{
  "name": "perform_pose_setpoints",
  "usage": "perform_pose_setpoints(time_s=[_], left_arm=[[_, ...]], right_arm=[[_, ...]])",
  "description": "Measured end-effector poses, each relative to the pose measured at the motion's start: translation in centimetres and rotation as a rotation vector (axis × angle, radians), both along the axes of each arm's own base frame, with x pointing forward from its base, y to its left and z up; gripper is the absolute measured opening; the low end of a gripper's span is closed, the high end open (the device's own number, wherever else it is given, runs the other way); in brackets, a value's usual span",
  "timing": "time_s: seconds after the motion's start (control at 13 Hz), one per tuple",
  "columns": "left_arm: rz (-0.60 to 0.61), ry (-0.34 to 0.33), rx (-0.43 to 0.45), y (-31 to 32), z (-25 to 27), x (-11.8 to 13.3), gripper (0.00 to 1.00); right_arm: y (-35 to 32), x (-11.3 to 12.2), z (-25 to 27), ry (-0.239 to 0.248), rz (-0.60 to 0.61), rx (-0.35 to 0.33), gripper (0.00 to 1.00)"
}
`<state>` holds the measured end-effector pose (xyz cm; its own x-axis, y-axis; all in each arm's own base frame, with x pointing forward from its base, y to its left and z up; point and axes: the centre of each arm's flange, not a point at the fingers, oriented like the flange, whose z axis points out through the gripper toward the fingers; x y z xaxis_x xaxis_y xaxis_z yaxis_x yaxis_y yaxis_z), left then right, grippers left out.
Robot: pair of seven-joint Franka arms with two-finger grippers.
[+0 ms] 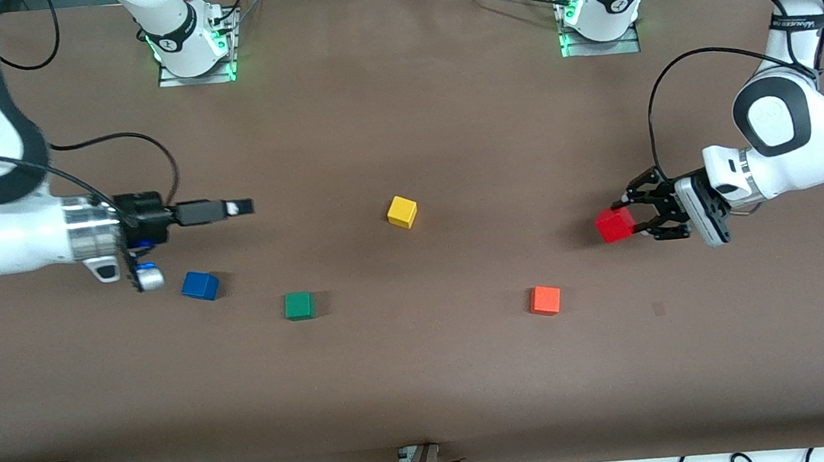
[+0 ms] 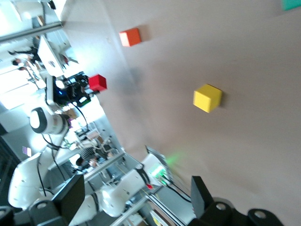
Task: Pass red block to right arm, stack on blue
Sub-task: 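Lift the red cube with the left gripper while the right gripper approaches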
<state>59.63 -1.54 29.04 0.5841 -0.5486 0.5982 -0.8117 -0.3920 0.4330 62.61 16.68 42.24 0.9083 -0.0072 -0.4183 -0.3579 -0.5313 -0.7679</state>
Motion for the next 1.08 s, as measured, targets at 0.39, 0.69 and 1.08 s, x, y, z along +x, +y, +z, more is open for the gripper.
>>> perform_pose_setpoints(time_s=[0.39, 0.69, 1.08], left_arm=[[-0.271, -0.098, -0.386, -5.4, 2.3, 1.9, 0.56], [-0.311, -0.238, -0.693, -12.1, 3.8, 3.4, 0.56], [-0.279, -0.242, -0.780, -18.2, 3.4, 3.3, 0.56]], right_arm=[[9.6, 0.3, -3.8, 0.093, -0.162, 0.173, 1.00], [17.8, -1.5, -5.0, 0.136, -0.320, 0.265, 1.00], [22.4, -3.5, -2.2, 0.111, -0.382, 0.337, 1.00]])
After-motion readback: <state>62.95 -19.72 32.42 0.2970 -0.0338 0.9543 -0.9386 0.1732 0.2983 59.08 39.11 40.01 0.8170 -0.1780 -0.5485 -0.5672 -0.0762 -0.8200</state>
